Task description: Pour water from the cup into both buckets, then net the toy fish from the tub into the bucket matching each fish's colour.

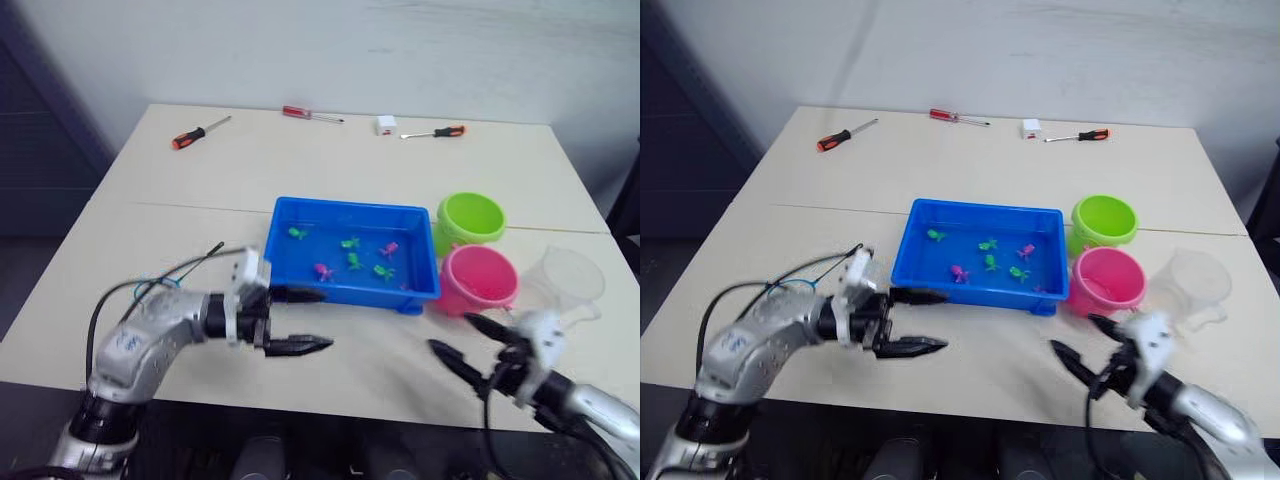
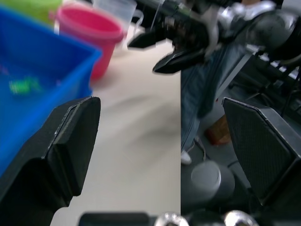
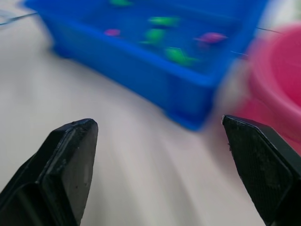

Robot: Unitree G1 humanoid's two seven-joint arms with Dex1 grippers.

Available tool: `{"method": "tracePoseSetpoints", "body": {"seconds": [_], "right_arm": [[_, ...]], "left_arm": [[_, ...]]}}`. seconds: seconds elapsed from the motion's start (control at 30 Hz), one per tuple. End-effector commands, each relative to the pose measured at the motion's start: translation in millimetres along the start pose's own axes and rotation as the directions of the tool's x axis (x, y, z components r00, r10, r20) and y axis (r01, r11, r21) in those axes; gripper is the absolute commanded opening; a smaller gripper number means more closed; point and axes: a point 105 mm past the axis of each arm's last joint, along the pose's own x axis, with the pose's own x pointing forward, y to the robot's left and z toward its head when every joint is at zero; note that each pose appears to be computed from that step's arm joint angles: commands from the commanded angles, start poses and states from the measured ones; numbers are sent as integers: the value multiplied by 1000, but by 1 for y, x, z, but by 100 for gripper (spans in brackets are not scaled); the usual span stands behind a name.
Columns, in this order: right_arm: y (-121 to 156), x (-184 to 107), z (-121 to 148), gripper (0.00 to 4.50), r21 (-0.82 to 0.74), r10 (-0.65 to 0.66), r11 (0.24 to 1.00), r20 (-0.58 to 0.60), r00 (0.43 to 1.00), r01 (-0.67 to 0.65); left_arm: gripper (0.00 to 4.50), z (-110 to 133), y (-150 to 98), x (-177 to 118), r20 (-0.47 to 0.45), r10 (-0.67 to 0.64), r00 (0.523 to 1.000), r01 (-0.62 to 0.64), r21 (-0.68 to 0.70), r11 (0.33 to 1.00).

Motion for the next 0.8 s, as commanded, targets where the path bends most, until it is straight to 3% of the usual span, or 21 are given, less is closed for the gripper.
{"method": "tracePoseSetpoints", "body": {"seconds": [0.03, 0.2, 0.37, 0.7, 0.8], "right_arm": [[-28, -21, 15, 450, 61, -223, 974, 71, 972, 219], [-62, -35, 10, 450, 144, -430, 896, 50, 902, 419], [-101, -36, -4, 450, 164, -605, 784, -8, 796, 598], [-145, -46, -20, 450, 153, -765, 626, -67, 641, 764], [-152, -45, -20, 450, 199, -779, 603, -59, 624, 772]], "left_arm": [[445, 23, 0, 5, 45, -58, 997, 56, 42, 998], [445, 38, 6, 8, 42, -72, 996, 67, 109, 992], [445, 45, 12, 11, 64, -46, 997, 37, 127, 991], [445, 47, 11, 10, 60, 3, 998, -12, 164, 986], [445, 49, 9, 10, 65, 8, 998, -19, 166, 986]]}}
